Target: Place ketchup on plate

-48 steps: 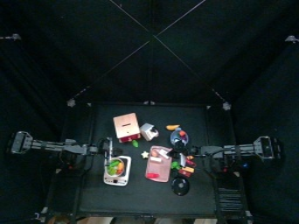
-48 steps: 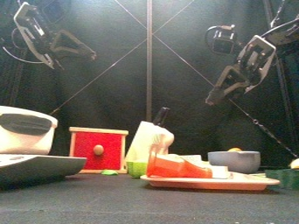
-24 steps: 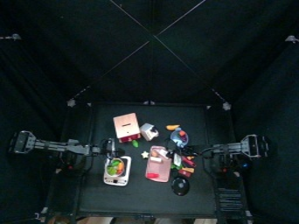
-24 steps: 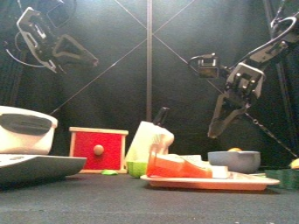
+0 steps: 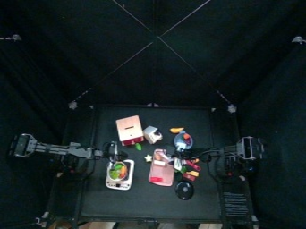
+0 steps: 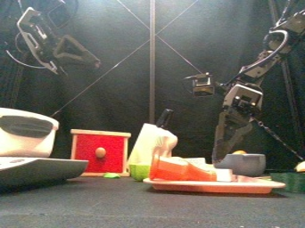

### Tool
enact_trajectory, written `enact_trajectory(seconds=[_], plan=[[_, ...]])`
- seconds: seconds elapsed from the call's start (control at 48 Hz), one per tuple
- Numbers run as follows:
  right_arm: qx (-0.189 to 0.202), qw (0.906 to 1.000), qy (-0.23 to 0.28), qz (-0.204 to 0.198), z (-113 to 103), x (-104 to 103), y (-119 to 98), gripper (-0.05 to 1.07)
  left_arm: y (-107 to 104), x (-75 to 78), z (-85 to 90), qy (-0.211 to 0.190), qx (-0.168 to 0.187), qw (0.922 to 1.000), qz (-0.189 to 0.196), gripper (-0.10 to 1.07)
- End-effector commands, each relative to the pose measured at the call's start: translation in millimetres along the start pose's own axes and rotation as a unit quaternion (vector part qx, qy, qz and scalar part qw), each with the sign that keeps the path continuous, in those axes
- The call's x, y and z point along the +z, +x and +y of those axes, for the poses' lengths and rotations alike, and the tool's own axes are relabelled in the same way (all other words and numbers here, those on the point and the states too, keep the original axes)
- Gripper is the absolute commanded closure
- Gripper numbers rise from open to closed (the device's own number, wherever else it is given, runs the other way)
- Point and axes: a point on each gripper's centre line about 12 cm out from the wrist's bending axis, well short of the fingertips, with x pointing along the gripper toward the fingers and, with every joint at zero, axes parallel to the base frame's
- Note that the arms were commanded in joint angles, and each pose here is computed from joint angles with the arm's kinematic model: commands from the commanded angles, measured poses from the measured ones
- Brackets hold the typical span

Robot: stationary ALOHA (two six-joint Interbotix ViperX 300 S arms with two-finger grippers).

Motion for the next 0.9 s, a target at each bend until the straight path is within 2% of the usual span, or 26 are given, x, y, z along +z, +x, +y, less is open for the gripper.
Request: enact_trajectory(seconds=[0.0,0.292,0.438,0.562,0.875], plan=[[-0.002,0.9999,0.0,-0.013,-2,11,-3,0.21,2,9.4,-0.4,-0.001,-0.001,0.9999,-0.015,0.63],[-0.011,0.9997,0.02,-0.013,-12,15,-2,0.2,2,9.4,-0.4,-0.001,-0.001,0.9999,-0.015,0.62],[-0.009,0.9986,0.049,-0.018,-11,20,-5,0.2,2,9.4,-0.4,-0.001,-0.001,0.9999,-0.015,0.62],[-0.014,0.9963,0.084,0.0,-12,20,-4,0.18,2,9.4,-0.4,-0.001,-0.001,0.9999,-0.015,0.62],[-0.052,0.9943,0.091,0.02,-15,14,3,0.16,2,9.4,-0.4,-0.001,-0.001,0.9999,-0.015,0.62]])
